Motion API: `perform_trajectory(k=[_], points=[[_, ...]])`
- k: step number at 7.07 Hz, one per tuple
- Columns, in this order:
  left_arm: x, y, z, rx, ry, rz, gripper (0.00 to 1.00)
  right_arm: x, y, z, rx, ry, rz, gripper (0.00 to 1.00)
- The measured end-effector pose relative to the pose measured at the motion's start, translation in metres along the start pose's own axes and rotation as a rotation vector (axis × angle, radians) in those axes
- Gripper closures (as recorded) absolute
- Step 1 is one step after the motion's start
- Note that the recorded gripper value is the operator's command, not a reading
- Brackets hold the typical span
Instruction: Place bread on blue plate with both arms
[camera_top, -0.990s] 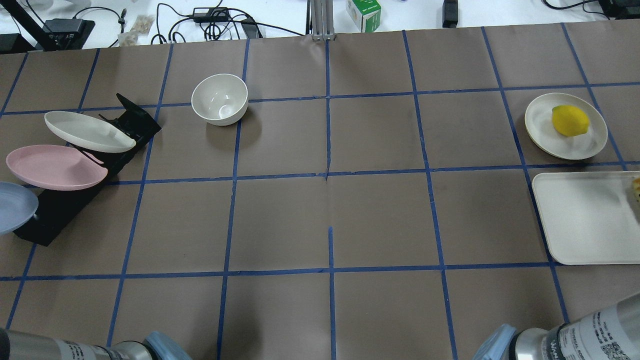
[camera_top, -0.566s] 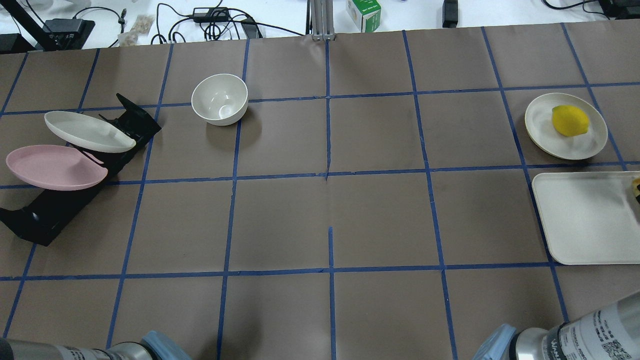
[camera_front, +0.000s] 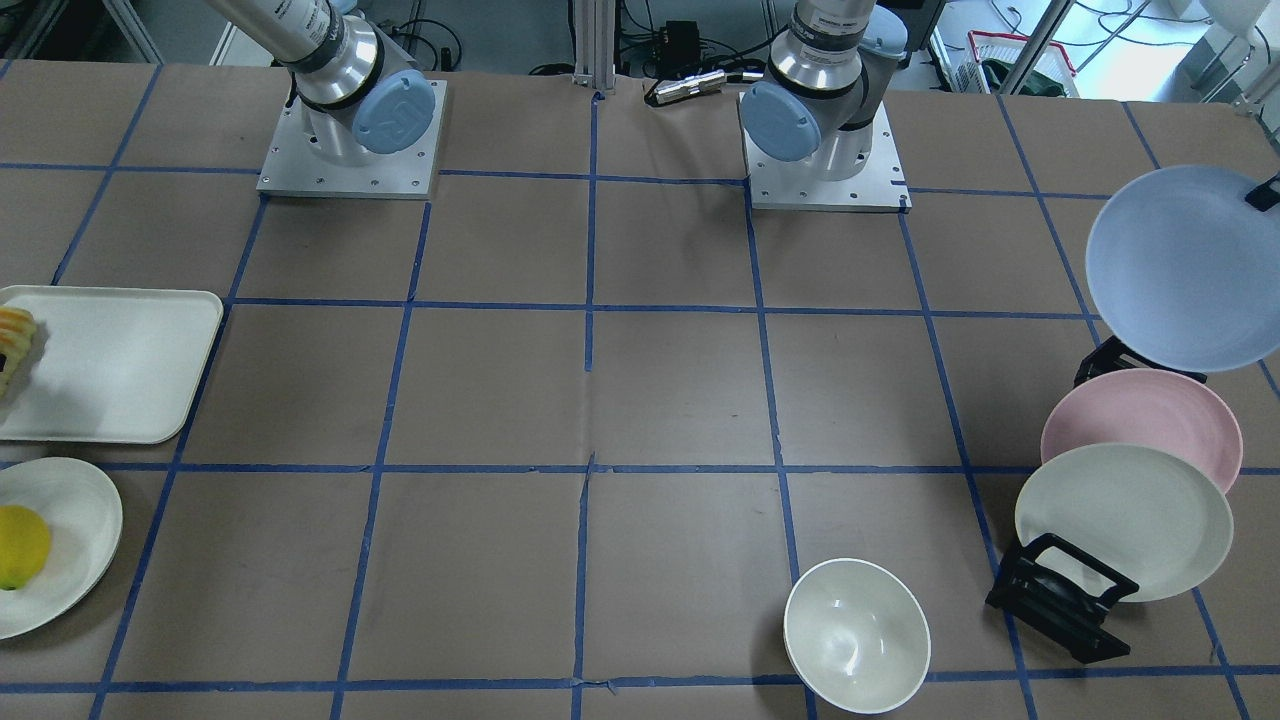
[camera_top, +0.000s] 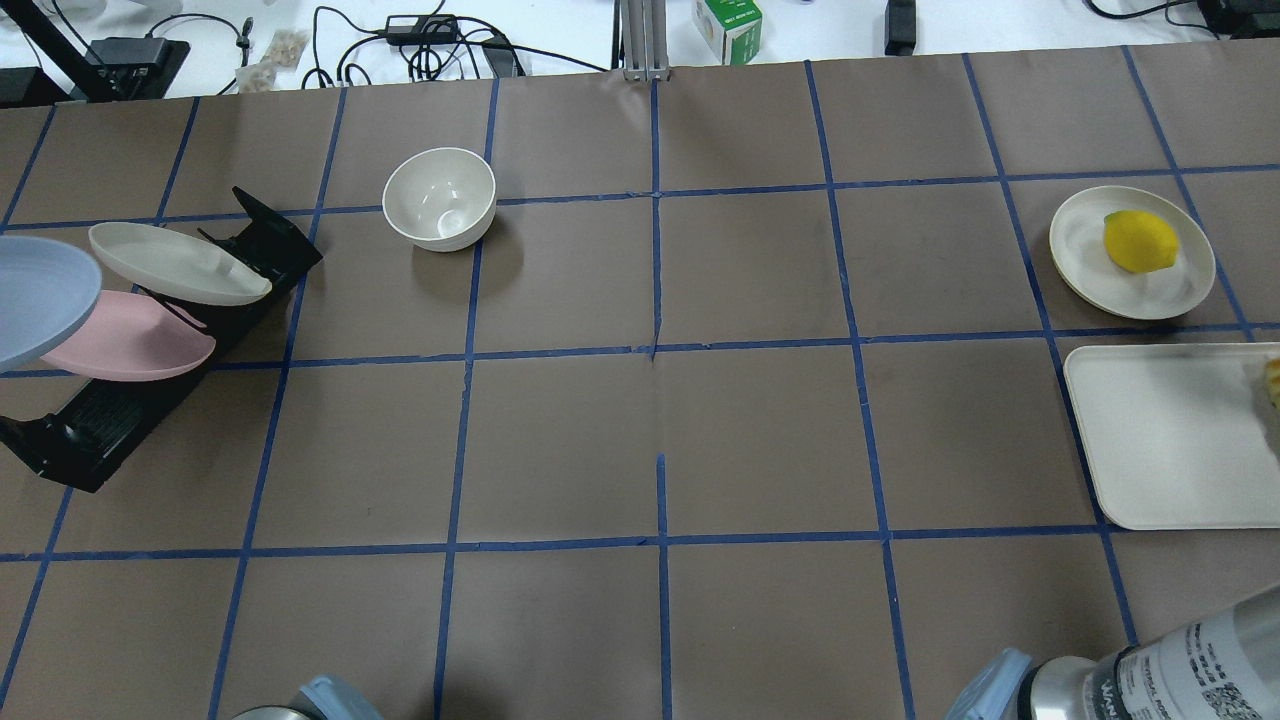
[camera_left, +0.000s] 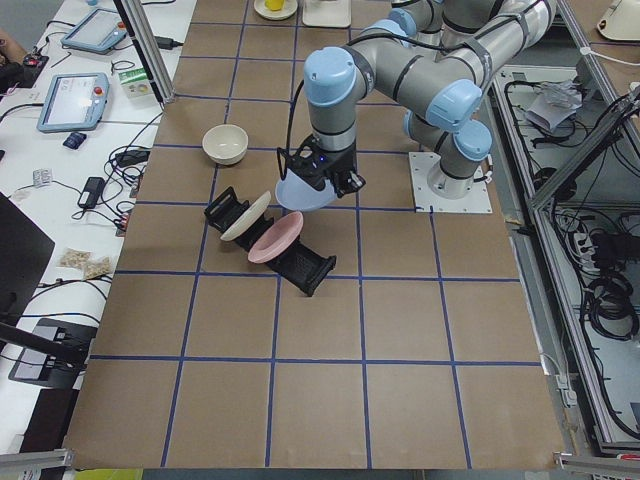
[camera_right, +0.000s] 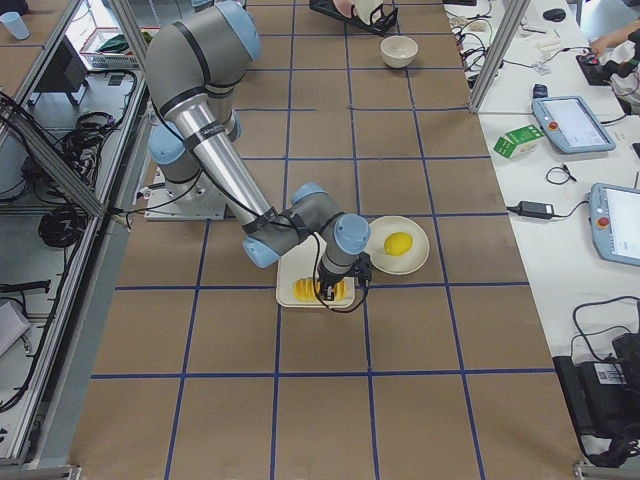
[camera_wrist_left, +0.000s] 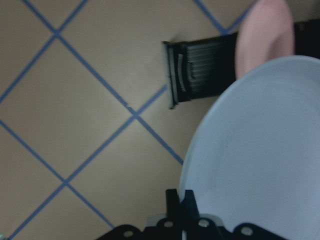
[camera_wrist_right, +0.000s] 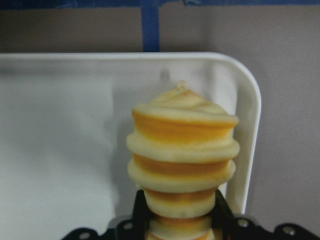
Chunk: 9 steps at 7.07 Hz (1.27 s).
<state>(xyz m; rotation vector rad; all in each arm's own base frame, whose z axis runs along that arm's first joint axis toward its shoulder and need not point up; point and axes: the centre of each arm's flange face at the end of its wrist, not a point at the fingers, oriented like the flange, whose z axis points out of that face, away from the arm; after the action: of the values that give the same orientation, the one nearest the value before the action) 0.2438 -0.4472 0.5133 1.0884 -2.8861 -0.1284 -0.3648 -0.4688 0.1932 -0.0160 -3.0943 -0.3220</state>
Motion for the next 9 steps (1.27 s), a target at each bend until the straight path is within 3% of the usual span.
perform_trajectory(k=[3, 6, 8, 9], points=[[0.164, 0.042, 0.047, -0.022, 0.157, 0.243, 1.0, -0.02, 0.01, -0.053, 0.01, 0.029, -0.003, 1.0], [0.302, 0.112, 0.17, 0.062, 0.242, 0.193, 1.0, -0.11, 0.001, -0.12, 0.04, 0.017, 0.016, 1.0], [0.357, 0.171, 0.249, 0.03, 0.315, 0.175, 1.0, -0.188, 0.0, -0.158, 0.057, 0.003, 0.027, 1.0], [0.373, 0.19, 0.281, 0.012, 0.315, 0.185, 1.0, -0.229, 0.004, -0.177, 0.069, -0.002, 0.047, 1.0]])
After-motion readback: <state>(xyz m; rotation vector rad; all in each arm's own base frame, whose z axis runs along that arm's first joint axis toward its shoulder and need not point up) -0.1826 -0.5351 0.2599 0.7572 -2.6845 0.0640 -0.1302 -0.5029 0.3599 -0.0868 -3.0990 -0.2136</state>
